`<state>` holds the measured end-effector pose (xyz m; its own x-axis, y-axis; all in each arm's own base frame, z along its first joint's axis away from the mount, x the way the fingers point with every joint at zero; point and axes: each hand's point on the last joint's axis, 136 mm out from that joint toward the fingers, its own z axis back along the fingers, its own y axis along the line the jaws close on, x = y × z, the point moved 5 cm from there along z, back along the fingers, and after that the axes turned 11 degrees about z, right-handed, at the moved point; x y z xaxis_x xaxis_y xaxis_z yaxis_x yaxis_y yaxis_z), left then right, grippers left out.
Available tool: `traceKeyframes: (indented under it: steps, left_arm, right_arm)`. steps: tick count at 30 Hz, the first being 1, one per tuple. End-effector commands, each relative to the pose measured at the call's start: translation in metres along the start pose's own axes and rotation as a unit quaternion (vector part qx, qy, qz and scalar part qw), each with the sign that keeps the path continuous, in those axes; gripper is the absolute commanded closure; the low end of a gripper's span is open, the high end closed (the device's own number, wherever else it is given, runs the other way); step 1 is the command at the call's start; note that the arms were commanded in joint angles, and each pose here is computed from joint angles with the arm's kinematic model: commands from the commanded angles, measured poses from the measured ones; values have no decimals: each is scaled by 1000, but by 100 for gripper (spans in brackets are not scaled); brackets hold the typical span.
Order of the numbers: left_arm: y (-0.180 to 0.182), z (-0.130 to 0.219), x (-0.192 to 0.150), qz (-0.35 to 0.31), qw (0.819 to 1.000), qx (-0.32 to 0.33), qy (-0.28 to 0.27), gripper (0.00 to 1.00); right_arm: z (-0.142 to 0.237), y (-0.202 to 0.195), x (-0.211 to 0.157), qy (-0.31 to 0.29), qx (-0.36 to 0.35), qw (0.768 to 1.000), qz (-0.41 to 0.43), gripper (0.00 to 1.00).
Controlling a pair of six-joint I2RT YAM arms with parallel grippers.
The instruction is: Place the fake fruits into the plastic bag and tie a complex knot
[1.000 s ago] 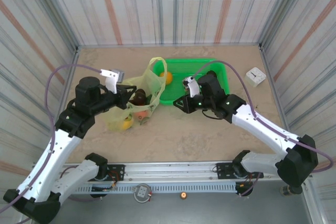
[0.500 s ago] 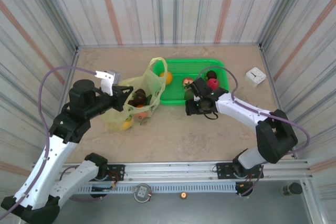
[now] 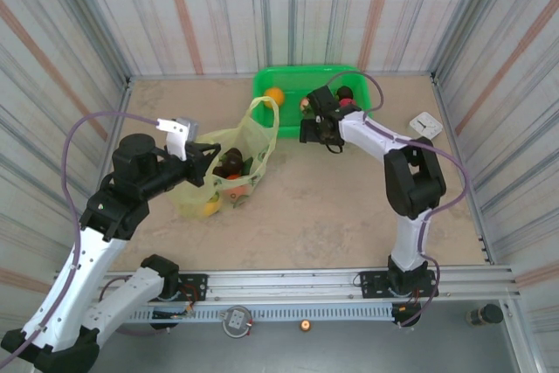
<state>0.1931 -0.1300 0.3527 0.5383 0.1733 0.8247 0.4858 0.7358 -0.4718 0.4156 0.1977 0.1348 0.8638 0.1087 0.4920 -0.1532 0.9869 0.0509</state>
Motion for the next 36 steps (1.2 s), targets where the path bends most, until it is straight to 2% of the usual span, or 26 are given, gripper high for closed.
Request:
traceKeyframes:
  steps: [1, 6, 9, 12, 16, 18, 20, 23, 27, 29, 31, 34, 36]
  left_arm:
    - [-2, 5, 9, -11, 1000, 2, -10, 100]
    - [0, 0, 8, -9, 1000, 4, -4, 100]
    - [-1, -2, 6, -7, 1000, -2, 4, 100]
    - [-3, -4, 4, -5, 1000, -13, 14, 100]
    - [-4, 0, 1, -6, 1000, -15, 16, 100]
    - [-4, 3, 0, -6, 1000, -13, 14, 100]
    - [-3, 5, -1, -5, 1000, -11, 14, 100]
    - [-4, 8, -2, 0, 1000, -13, 10, 100]
    - [-6, 10, -5, 11, 1000, -21, 13, 100]
    - [-7, 11, -8, 14, 999, -29, 18, 100]
    - [-9, 13, -9, 15, 999, -37, 18, 100]
    - [-10, 15, -9, 19, 999, -39, 17, 100]
    - [-10, 16, -10, 21, 999, -40, 17, 100]
  right_arm:
    - [-8, 0, 24, -18, -8, 1000, -21, 11]
    - [-27, -19, 48, -24, 16, 998, -53, 10]
    - [-18, -15, 58, -30, 54, 997, -38, 11]
    - [19, -6, 62, -76, 99, 992, -12, 14]
    - [83, -4, 51, -154, 155, 975, 26, 25]
    - [118, 3, 42, -201, 206, 956, 57, 28]
    - [151, 18, 28, -263, 278, 916, 122, 33]
    - [197, 33, 8, -361, 302, 858, 207, 41]
    - [239, 56, -4, -405, 357, 785, 303, 38]
    - [246, 69, -5, -414, 345, 767, 347, 32]
    - [247, 79, 4, -419, 331, 762, 367, 27]
    - [242, 89, 22, -415, 334, 762, 369, 27]
    - [243, 98, 29, -413, 351, 753, 373, 28]
